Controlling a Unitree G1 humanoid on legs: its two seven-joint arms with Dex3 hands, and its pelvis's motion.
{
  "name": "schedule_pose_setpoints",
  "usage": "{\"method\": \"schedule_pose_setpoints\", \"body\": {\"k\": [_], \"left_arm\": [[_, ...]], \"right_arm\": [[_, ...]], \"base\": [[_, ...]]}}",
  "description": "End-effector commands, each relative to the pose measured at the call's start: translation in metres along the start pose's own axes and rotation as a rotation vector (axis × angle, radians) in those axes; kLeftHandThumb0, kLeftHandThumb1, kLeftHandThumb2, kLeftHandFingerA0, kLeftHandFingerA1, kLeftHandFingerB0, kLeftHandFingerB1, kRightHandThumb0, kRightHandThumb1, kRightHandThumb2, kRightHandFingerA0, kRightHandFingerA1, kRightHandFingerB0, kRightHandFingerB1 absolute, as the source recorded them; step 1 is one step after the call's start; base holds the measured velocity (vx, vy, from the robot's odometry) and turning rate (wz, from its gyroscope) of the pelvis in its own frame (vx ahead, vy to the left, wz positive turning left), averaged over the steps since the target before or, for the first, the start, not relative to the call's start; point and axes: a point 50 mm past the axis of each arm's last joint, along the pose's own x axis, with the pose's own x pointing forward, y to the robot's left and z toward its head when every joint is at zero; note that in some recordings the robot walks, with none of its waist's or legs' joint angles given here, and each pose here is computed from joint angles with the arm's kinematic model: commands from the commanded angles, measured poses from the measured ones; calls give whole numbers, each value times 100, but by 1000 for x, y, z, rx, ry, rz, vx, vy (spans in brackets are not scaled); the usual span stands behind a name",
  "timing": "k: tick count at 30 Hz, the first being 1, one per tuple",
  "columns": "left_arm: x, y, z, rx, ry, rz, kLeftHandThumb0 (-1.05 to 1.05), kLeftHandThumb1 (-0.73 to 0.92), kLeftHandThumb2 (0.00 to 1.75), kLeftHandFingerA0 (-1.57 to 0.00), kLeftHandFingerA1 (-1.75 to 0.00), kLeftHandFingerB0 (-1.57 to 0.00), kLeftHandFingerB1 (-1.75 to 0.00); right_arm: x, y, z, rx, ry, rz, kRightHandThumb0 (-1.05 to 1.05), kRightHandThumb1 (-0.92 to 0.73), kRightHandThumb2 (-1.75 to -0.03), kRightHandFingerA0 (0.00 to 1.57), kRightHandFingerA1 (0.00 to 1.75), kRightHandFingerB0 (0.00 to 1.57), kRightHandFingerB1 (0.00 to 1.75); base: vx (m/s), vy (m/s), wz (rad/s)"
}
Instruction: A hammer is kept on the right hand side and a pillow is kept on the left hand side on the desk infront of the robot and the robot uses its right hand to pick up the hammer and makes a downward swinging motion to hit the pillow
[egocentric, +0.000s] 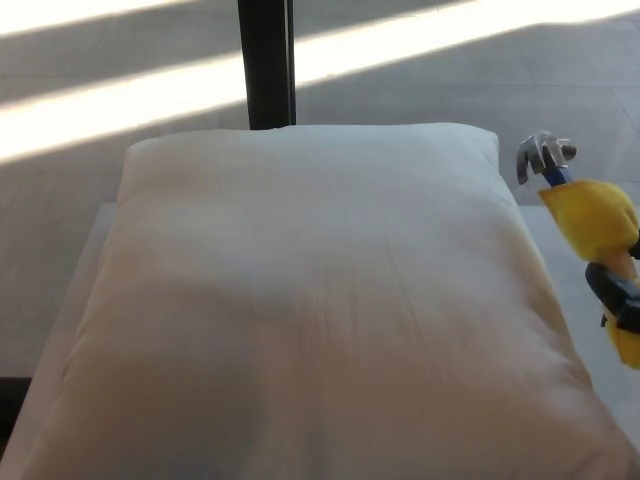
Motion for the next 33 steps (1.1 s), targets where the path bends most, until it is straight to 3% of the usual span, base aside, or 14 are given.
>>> {"method": "schedule_pose_setpoints", "body": {"k": [1,7,9,10,14,15,21,25,27,33], "left_arm": [[-2,1,14,8,-96,-56,-60,55,58,-81,-50,-72,-45],[-4,-3,15,22,-110,-79,-60,56,58,-75,-52,-66,-45],[-2,-3,15,18,-106,-76,-58,58,58,-75,-51,-65,-44],[-1,-3,15,30,-103,-80,-60,59,58,-71,-45,-64,-42],[1,-9,23,102,-135,-122,-64,61,59,-69,-48,-68,-43],[1,-20,33,117,-187,-157,-60,64,60,-70,-49,-65,-43],[2,-24,35,101,-197,-166,-58,63,60,-75,-50,-66,-44],[1,-24,36,104,-205,-174,-61,62,60,-73,-51,-66,-44],[-1,-21,32,134,-190,-188,-63,63,60,-66,-51,-65,-43],[-2,-16,26,116,-155,-176,-63,62,59,-69,-51,-66,-43]], "right_arm": [[-56,73,106,139,50,716,-30,-62,-122,104,175,81,162],[-66,68,132,128,-45,724,-27,-61,-122,103,175,76,163],[-68,68,143,157,-73,743,-27,-58,-129,102,175,76,169],[-70,70,146,123,-96,736,-31,-64,-123,99,175,71,175],[-73,80,146,31,-134,732,-28,-63,-127,99,175,70,175],[-69,87,139,89,-83,818,-28,-63,-128,101,175,73,175],[-70,94,134,99,-45,812,-30,-61,-117,101,175,74,167],[-75,97,143,91,-88,844,-29,-60,-119,101,175,78,163],[-82,99,159,79,-122,864,-33,-60,-121,101,175,75,169],[-87,108,171,160,-79,942,-34,-55,-121,99,175,73,167]], "base": [[0,0,0],[0,0,0],[0,0,0],[0,0,0],[0,0,0],[0,0,0],[0,0,0],[0,0,0],[0,0,0],[0,0,0]]}}
